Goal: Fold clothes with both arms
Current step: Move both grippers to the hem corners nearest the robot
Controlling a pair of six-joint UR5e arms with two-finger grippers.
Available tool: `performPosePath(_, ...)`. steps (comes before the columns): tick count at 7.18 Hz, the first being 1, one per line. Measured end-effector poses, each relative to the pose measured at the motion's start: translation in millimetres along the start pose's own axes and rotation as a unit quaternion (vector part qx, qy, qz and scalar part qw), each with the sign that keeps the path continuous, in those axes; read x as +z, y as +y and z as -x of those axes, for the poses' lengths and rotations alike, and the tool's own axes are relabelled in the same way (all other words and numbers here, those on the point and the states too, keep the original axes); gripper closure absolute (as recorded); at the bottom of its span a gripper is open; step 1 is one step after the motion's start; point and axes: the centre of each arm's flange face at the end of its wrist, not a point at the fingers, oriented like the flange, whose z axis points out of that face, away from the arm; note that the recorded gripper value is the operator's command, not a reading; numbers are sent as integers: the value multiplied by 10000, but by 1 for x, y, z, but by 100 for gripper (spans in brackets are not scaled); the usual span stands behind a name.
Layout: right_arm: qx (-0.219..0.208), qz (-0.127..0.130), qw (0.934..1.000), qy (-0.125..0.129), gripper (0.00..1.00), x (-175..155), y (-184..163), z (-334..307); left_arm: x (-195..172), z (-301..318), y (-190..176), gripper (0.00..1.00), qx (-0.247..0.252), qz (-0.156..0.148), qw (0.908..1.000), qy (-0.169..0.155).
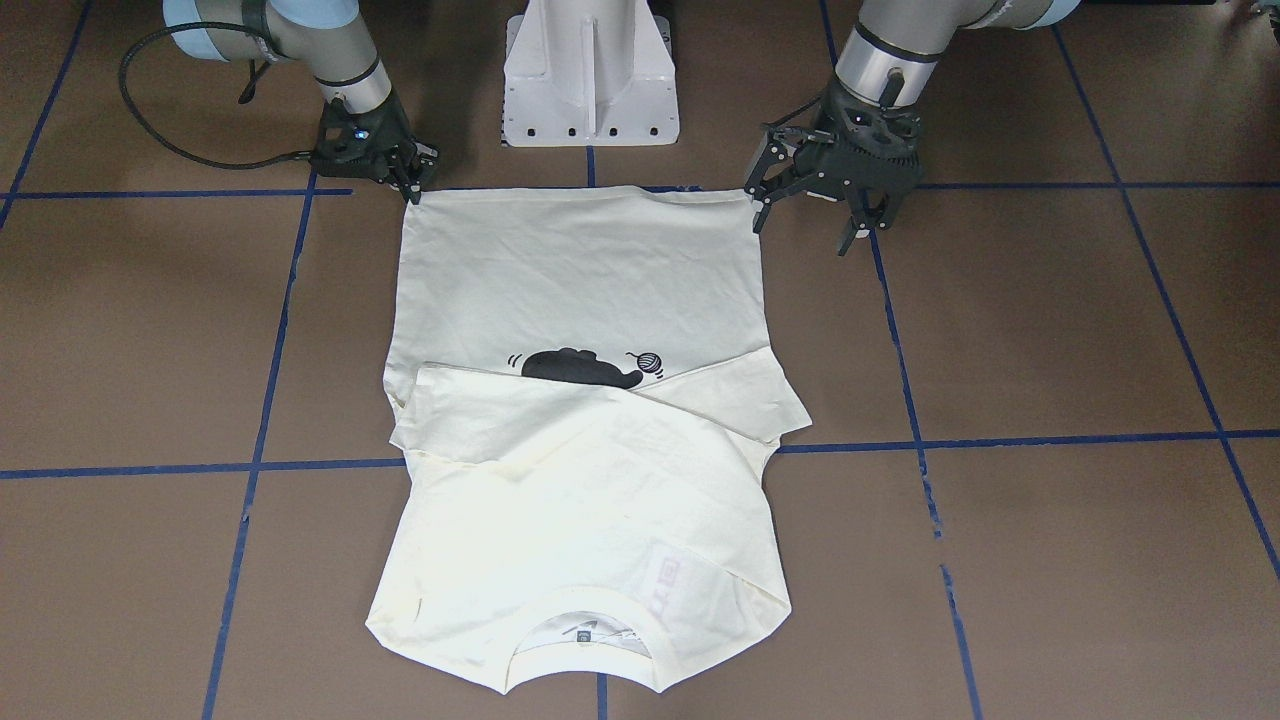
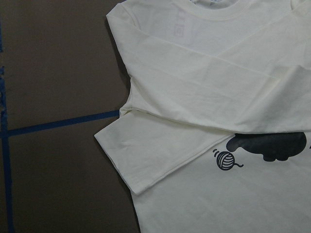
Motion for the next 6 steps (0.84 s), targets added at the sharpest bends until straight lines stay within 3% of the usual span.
performPosePath(2, 47, -27, 9998, -210, 100, -22, 0, 7, 31, 10, 14, 4, -902, 202, 9957, -8)
performPosePath(4, 96, -40, 9989, -454, 100, -47, 0, 15, 64, 20, 76, 10, -1796, 515, 9822, 182)
performPosePath(6, 101, -43, 9982, -595, 100, -59, 1, 21, 92, 1, 142, 23, -2346, 807, 9687, 40)
